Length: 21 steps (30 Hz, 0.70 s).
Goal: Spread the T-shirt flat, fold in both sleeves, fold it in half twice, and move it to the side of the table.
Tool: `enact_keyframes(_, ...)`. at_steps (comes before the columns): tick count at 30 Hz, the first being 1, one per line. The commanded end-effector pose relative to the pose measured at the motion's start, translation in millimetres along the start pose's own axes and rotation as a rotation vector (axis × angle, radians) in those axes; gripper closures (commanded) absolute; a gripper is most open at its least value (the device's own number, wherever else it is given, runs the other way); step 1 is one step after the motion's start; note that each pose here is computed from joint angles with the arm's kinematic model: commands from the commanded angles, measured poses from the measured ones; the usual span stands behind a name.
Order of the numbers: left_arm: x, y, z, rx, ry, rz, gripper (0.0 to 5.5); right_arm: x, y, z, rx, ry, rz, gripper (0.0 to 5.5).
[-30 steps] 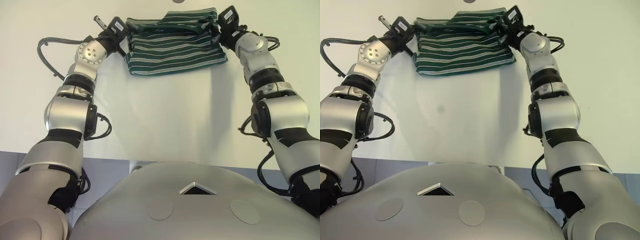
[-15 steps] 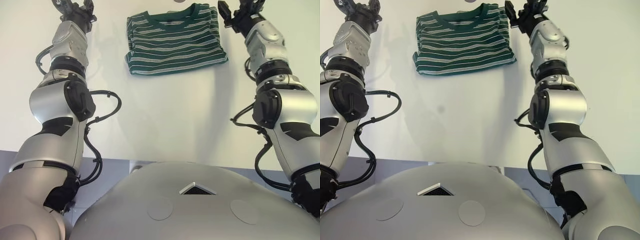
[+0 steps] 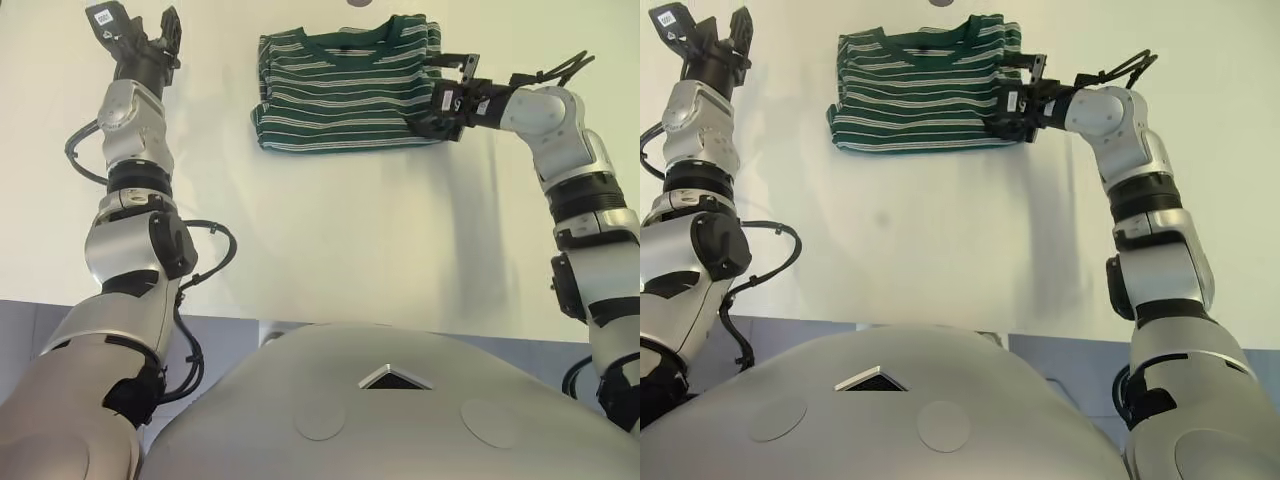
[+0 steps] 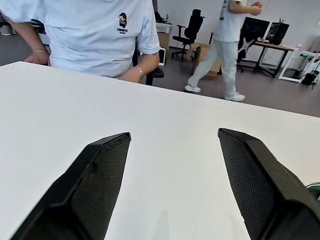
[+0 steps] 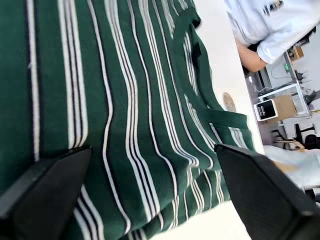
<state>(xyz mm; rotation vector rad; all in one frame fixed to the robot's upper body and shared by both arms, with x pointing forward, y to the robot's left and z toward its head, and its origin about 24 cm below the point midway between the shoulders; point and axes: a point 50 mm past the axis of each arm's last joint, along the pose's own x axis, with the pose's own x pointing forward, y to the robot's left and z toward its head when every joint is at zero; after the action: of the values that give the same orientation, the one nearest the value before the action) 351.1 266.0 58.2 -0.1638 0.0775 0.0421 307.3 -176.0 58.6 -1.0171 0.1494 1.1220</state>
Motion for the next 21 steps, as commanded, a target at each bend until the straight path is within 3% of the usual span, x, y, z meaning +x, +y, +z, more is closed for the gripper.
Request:
enact_keyframes(1,-4.3,3.7,0.8,0.014,-0.023,0.023,2.28,0.9,53.1,55.0,0.141,-0.262,0.329,0.91)
enact_keyframes(4,-10.9,9.0,-1.5,0.024,-0.043,0.056,2.28,-2.2,11.9,112.8,0.245,-0.528,0.193,0.91)
enact_keyframes(7,-12.3,5.1,-1.3,0.036,-0.053,0.054,2.28,-4.2,-34.7,112.5,0.287,-0.498,-0.035,0.91)
enact_keyframes(11,-17.2,2.8,-2.3,0.065,-0.060,0.049,2.28,3.7,-66.3,106.9,0.240,-0.421,-0.196,0.91)
enact_keyframes(17,-8.4,-15.2,-0.5,0.083,-0.040,-0.016,2.28,-2.6,-60.8,38.5,0.011,-0.036,-0.292,0.91)
enact_keyframes(21,-10.1,-16.0,-5.7,0.085,-0.027,-0.018,2.28,-21.2,-50.5,4.9,-0.044,0.098,-0.252,0.91)
